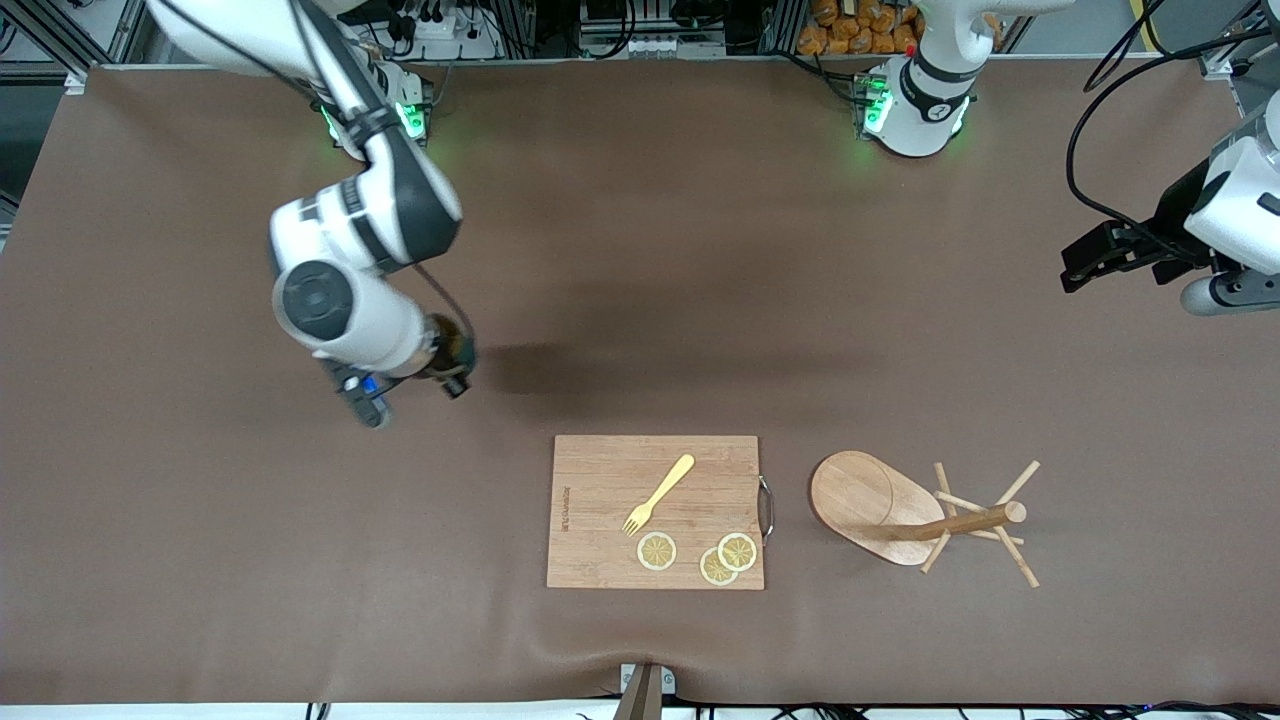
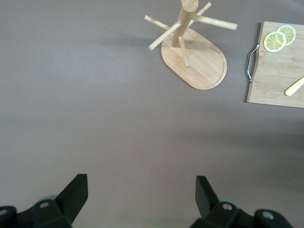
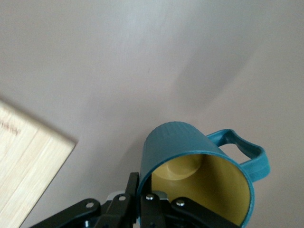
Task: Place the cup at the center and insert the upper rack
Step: 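Lift the mug with the right gripper and carry it toward table center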
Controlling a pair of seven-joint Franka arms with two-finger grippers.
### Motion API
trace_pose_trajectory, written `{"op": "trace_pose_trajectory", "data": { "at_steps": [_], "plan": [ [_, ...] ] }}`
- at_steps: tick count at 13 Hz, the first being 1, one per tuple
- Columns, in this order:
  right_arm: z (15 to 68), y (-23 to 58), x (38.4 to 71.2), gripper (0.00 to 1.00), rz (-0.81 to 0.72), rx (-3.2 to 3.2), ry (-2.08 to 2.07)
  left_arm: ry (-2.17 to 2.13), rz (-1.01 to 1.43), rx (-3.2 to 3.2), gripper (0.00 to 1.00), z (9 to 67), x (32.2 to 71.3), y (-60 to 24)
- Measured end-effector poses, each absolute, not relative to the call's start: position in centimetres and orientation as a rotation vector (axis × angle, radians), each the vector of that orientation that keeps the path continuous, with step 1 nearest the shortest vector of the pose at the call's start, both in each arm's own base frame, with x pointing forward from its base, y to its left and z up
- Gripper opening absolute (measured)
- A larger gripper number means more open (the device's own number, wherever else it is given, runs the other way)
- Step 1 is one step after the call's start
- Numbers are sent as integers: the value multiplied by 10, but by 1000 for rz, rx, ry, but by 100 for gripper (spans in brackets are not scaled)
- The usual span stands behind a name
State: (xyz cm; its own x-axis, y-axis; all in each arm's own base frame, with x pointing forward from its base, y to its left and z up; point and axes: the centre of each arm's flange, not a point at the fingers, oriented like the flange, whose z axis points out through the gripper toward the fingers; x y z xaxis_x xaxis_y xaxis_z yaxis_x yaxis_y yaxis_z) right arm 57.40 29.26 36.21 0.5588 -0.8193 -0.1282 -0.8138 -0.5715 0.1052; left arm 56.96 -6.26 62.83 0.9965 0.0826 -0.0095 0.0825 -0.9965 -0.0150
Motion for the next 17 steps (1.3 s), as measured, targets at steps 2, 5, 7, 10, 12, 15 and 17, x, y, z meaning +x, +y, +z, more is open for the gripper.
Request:
{"op": "trace_pose_trajectory", "data": {
  "at_steps": [2, 5, 7, 10, 12, 15, 17],
  "plan": [
    [360, 339, 551, 4, -234, 2706, -1523, -129, 24, -3124, 100, 626, 570, -63],
    [355, 399, 510, 4, -222, 2692, -1535, -131, 28, -3123, 100, 624, 571, -62],
    [349, 431, 485, 4, -202, 2716, -1531, -130, 27, -3123, 100, 624, 571, -62],
    [319, 438, 470, 4, -179, 2736, -1540, -130, 24, -3123, 100, 624, 571, -62],
    [301, 435, 465, 4, -176, 2732, -1542, -130, 26, -3123, 100, 623, 572, -62],
    [282, 438, 462, 4, -173, 2733, -1537, -130, 27, -3124, 100, 619, 575, -63],
    [272, 437, 462, 4, -176, 2725, -1538, -128, 29, -3124, 100, 615, 578, -64]
  ]
}}
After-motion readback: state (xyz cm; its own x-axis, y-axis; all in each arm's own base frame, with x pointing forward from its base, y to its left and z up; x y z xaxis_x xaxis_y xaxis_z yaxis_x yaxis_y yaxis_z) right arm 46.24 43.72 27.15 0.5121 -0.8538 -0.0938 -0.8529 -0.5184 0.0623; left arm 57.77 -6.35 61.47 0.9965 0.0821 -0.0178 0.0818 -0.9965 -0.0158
